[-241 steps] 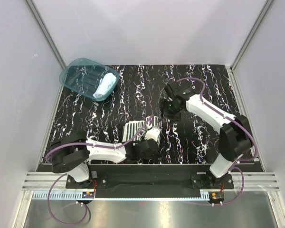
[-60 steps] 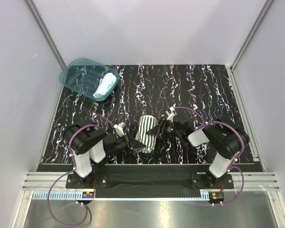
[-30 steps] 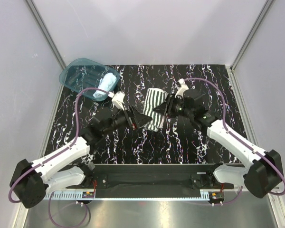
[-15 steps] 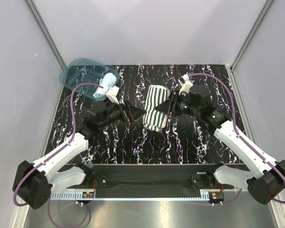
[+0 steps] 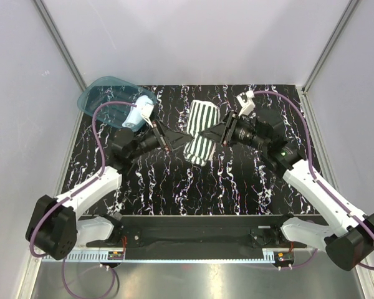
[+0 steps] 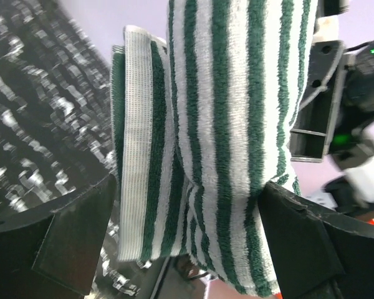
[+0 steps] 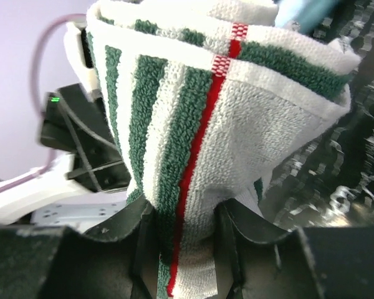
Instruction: Roll the towels
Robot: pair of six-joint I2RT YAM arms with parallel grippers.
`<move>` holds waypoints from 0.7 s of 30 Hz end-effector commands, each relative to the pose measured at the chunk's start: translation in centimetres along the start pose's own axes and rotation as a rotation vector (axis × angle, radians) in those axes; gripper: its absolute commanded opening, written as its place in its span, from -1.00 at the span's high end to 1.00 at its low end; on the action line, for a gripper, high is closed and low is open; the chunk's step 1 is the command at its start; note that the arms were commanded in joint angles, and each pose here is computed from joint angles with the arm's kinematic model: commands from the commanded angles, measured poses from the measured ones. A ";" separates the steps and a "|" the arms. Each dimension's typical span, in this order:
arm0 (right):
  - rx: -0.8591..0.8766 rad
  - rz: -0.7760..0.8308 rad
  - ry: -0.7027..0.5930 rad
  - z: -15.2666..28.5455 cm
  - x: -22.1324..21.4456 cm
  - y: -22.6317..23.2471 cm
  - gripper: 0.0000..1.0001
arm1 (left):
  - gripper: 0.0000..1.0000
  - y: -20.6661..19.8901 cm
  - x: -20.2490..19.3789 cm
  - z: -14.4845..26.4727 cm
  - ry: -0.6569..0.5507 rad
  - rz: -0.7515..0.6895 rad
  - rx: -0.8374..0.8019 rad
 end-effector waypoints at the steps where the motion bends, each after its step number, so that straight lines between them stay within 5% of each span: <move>1: 0.361 0.032 0.085 1.9 -0.4 6.9 0.31 | -0.98 -0.8 0.8 0.0 -0.043 0.008 -0.107; 8: 0.503 -0.002 0.095 2.1 -0.3 8.2 0.32 | -0.98 -2.0 1.5 -0.4 -0.061 0.033 -0.301; 11: 0.480 0.009 0.086 2.0 -0.3 7.9 0.32 | -0.74 -2.2 1.6 -0.5 -0.052 0.044 -0.346; 15: 0.404 0.028 0.071 2.1 -0.4 7.1 0.31 | 0.72 -1.7 1.7 -0.7 -0.026 0.046 -0.312; 21: 0.308 0.050 0.045 2.0 -0.2 6.1 0.28 | 0.95 0.2 1.2 -1.0 0.065 0.000 -0.127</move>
Point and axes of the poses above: each gripper's point midway between its finger pads, its own z axis back along the fingers, its own y axis along the line the jaws close on, x = y × z, the point moved 6 cm from there along z, back along the fingers, and after that the axes turned 14 degrees about -z, right-handed, at the moved point
